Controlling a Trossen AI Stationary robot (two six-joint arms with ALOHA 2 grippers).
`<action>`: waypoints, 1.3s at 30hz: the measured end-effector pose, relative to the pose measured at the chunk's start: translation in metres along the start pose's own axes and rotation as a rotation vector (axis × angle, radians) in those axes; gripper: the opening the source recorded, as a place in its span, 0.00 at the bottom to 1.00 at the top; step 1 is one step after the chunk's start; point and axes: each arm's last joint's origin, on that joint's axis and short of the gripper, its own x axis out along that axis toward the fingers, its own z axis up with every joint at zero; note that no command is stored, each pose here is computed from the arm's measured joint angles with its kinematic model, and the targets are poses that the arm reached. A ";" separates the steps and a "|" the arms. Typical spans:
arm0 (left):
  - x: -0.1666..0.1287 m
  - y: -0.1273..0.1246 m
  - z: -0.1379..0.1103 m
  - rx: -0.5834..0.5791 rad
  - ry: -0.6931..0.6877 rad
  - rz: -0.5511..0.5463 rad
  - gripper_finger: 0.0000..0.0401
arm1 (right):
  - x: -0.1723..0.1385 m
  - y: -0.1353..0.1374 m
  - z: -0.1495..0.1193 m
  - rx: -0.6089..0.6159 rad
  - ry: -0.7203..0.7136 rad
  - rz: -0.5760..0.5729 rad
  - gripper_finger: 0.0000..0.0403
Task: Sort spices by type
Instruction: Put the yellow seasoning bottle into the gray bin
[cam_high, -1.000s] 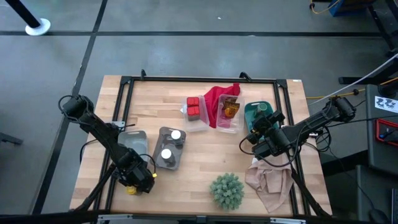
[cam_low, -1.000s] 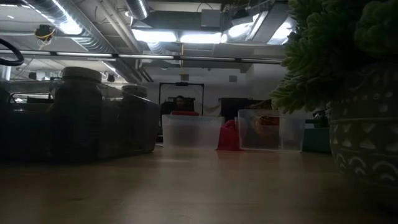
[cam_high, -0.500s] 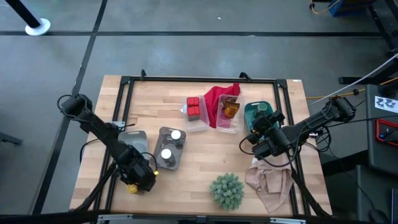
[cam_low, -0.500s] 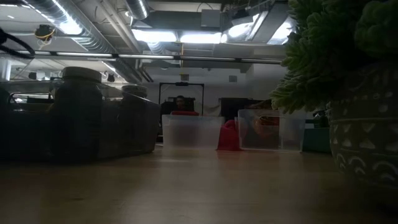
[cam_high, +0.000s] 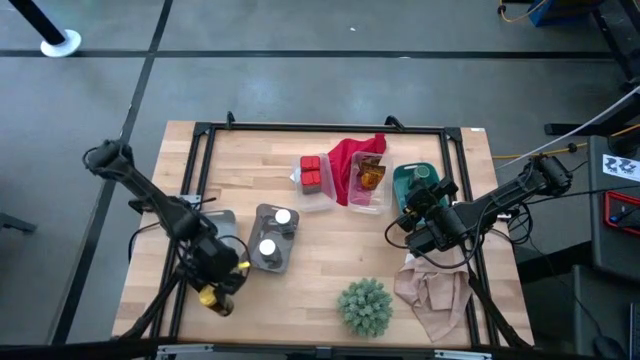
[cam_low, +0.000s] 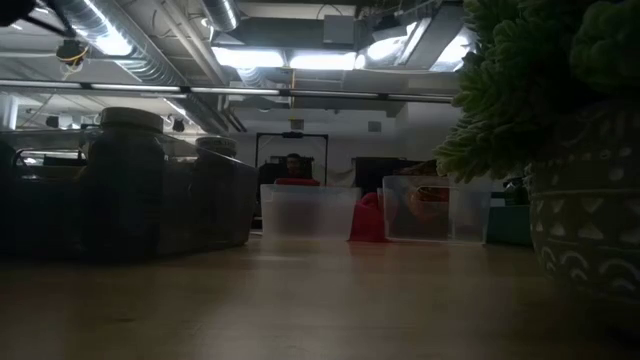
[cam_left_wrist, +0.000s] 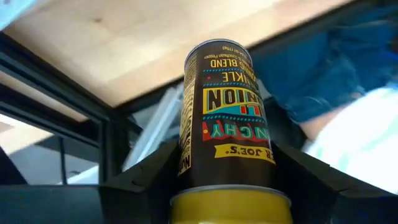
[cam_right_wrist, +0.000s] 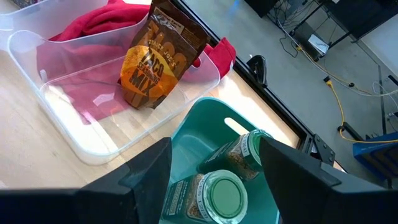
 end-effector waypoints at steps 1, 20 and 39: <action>-0.006 0.001 -0.001 0.001 0.005 -0.022 0.54 | 0.000 0.000 0.000 0.000 0.000 0.000 0.60; -0.068 0.048 0.009 -0.192 -0.150 -0.037 0.54 | 0.000 0.000 0.000 0.000 0.000 0.000 0.60; -0.070 0.055 0.033 -0.384 -0.373 0.077 0.54 | 0.000 0.000 0.000 -0.001 0.002 0.001 0.60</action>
